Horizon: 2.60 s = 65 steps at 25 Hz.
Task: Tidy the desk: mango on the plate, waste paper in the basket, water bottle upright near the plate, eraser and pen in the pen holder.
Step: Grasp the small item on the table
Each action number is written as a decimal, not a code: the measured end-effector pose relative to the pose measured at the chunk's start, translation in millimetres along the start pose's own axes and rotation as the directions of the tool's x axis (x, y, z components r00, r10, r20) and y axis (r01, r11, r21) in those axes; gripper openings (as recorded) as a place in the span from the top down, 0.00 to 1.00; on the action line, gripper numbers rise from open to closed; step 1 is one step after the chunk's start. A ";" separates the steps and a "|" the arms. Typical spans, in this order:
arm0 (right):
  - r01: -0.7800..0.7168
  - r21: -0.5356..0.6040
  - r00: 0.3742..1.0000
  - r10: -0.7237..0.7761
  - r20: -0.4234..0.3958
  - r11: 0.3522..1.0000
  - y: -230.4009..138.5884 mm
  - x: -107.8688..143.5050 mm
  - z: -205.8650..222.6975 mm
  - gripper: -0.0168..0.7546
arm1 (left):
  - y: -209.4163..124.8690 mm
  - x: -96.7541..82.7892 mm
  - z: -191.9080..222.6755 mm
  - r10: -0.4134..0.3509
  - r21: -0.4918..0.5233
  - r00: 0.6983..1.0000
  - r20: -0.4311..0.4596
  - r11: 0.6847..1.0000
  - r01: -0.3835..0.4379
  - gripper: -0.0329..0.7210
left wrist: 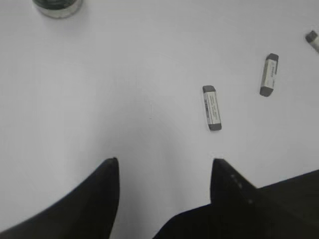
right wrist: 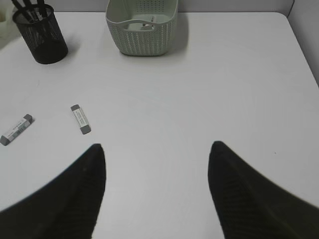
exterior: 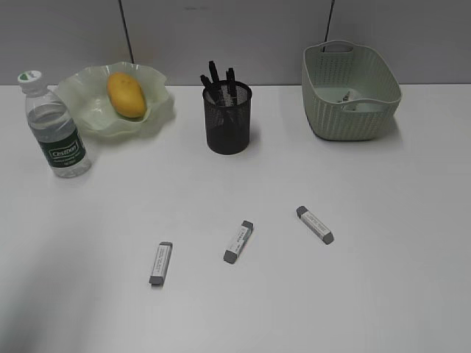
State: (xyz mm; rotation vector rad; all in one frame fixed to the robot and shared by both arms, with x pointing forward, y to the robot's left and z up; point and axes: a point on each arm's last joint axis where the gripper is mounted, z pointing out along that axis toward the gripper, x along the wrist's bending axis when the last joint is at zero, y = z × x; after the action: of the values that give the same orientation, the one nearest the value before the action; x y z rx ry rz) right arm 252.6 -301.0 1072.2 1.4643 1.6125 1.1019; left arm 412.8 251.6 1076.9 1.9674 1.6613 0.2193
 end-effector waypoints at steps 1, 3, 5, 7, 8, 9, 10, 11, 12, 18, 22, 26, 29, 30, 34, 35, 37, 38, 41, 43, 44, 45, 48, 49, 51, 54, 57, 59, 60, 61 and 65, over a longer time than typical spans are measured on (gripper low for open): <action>0.000 0.000 1.000 0.000 0.000 1.000 0.0 0.0 0.0 0.31 | 3.6 -3.0 6.7 0.002 0.026 1.000 0.010 1.000 -0.002 0.37; 0.000 0.000 1.000 0.000 0.001 1.000 0.0 -0.1 0.0 0.31 | 8.9 -13.0 25.1 0.014 0.088 0.999 0.033 0.996 -0.017 0.37; 0.000 0.000 1.000 0.000 0.001 1.000 0.0 -0.1 0.0 0.31 | 10.8 -25.9 43.7 0.017 0.139 0.999 0.050 0.990 -0.024 0.37; 0.000 0.000 1.000 0.000 0.001 1.000 0.0 -0.1 0.0 0.31 | 10.1 -37.2 60.5 0.022 0.183 0.999 0.043 0.983 -0.029 0.37; 0.000 0.000 1.000 0.000 0.001 1.000 0.0 -0.1 0.0 0.31 | 8.8 -41.8 69.5 0.017 0.211 0.999 0.032 0.977 -0.023 0.37; 0.000 0.000 1.000 0.000 0.001 1.000 0.0 -0.1 0.0 0.31 | 6.8 -47.1 77.3 0.029 0.234 0.999 0.021 0.972 -0.033 0.37; 0.000 0.000 1.000 0.000 0.001 1.000 0.0 -0.1 0.0 0.31 | 4.4 -51.6 86.9 0.035 0.263 0.999 0.006 0.964 -0.035 0.37; 0.000 0.000 1.000 0.000 0.001 1.000 0.0 -0.1 0.0 0.31 | 1.8 -56.0 96.3 0.038 0.290 0.999 -0.004 0.956 -0.035 0.37; 0.000 0.000 1.000 0.000 0.001 1.000 0.0 -0.1 0.0 0.31 | 0.1 -59.3 104.2 0.033 0.306 0.999 -0.012 0.951 -0.028 0.37; 0.000 -0.001 1.000 0.000 0.001 1.000 0.1 -0.1 0.0 0.31 | -1.8 -79.4 152.7 0.023 0.398 0.999 -0.045 0.917 -0.003 0.37; 0.001 -0.001 1.000 -0.001 0.001 1.000 0.1 -0.1 0.0 0.31 | 14.1 -95.1 180.3 0.028 0.433 0.998 -0.057 0.901 0.000 0.37; 0.001 -0.001 1.000 -0.001 0.002 1.000 0.1 -0.1 0.0 0.31 | 20.4 -97.5 208.5 0.011 0.471 0.991 -0.135 0.880 0.055 0.37; 0.002 -0.001 1.000 -0.002 0.003 1.000 0.1 -0.3 0.0 0.31 | 19.1 -94.9 224.1 0.002 0.471 0.985 -0.174 0.878 0.082 0.37; 0.002 -0.001 1.000 -0.002 0.003 1.000 0.1 -0.3 0.0 0.31 | 19.2 -95.1 228.3 -0.006 0.465 0.984 -0.176 0.881 0.088 0.37; 0.003 -0.001 1.000 -0.003 0.004 1.000 0.1 -0.3 0.0 0.31 | 21.8 -96.2 240.2 -0.015 0.449 0.984 -0.178 0.889 0.095 0.37; 0.003 -0.001 1.000 -0.003 0.004 1.000 0.1 -0.3 0.0 0.31 | 21.6 -95.7 243.3 -0.011 0.449 0.983 -0.183 0.888 0.093 0.37; 0.003 -0.001 1.000 -0.003 0.004 1.000 0.1 -0.3 0.0 0.31 | 22.8 -95.1 248.7 0.000 0.449 0.981 -0.194 0.889 0.089 0.39; 0.003 -0.001 1.000 -0.003 0.004 1.000 0.1 -0.3 0.0 0.31 | 22.9 -94.6 251.7 0.007 0.450 0.980 -0.199 0.889 0.084 0.40; 0.003 -0.002 1.000 -0.003 0.004 1.000 0.2 -0.3 0.0 0.31 | 23.0 -94.5 257.5 0.012 0.456 0.979 -0.205 0.886 0.085 0.41; 0.003 -0.002 1.000 -0.003 0.004 1.000 0.2 -0.3 0.0 0.31 | 23.2 -94.6 258.9 0.014 0.459 0.978 -0.208 0.884 0.085 0.43; 0.003 -0.002 1.000 -0.003 0.004 1.000 0.2 -0.3 0.0 0.31 | 23.4 -94.5 259.5 0.015 0.462 0.978 -0.210 0.883 0.085 0.44; 0.003 -0.002 1.000 -0.003 0.004 1.000 0.2 -0.3 0.0 0.31 | 23.3 -94.4 259.7 0.017 0.463 0.977 -0.211 0.882 0.085 0.46; 0.003 -0.002 1.000 -0.003 0.004 1.000 0.2 -0.3 0.0 0.31 | 22.9 -93.4 259.2 0.030 0.470 0.975 -0.218 0.879 0.078 0.58; 0.003 -0.002 1.000 -0.003 0.004 1.000 0.2 -0.3 0.0 0.31 | 22.7 -93.3 259.1 0.030 0.472 0.975 -0.219 0.878 0.079 0.61; 0.003 -0.002 1.000 -0.003 0.004 1.000 0.2 -0.3 0.0 0.31 | 22.7 -92.8 259.0 0.037 0.473 0.974 -0.222 0.878 0.074 0.64; 0.003 -0.002 1.000 -0.003 0.004 1.000 0.2 -0.3 0.0 0.31 | 22.7 -92.6 258.9 0.040 0.474 0.974 -0.223 0.878 0.072 0.67; 0.003 -0.002 1.000 -0.003 0.004 1.000 0.2 -0.3 0.0 0.31 | 22.3 -91.9 258.5 0.047 0.479 0.973 -0.228 0.875 0.070 0.74; 0.003 -0.002 1.000 -0.003 0.004 1.000 0.2 -0.3 0.0 0.31 | 22.2 -91.6 258.4 0.051 0.481 0.972 -0.230 0.874 0.067 0.75; 0.003 -0.002 1.000 -0.003 0.004 1.000 0.2 -0.3 0.0 0.31 | 22.2 -91.5 258.3 0.053 0.481 0.972 -0.230 0.874 0.067 0.75; 0.003 -0.002 1.000 -0.003 0.004 1.000 0.2 -0.3 0.0 0.31 | 22.2 -91.5 258.3 0.053 0.482 0.972 -0.230 0.874 0.067 0.75; 0.003 -0.002 1.000 -0.003 0.004 1.000 0.2 -0.3 0.0 0.31 | 26.3 -93.8 255.6 0.050 0.491 0.971 -0.234 0.868 0.074 0.75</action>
State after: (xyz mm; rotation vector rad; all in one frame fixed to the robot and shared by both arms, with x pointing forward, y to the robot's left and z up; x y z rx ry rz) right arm 252.7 -301.3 1072.4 1.4613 1.6098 1.0985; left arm 532.0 83.1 897.3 2.3812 2.0439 0.0186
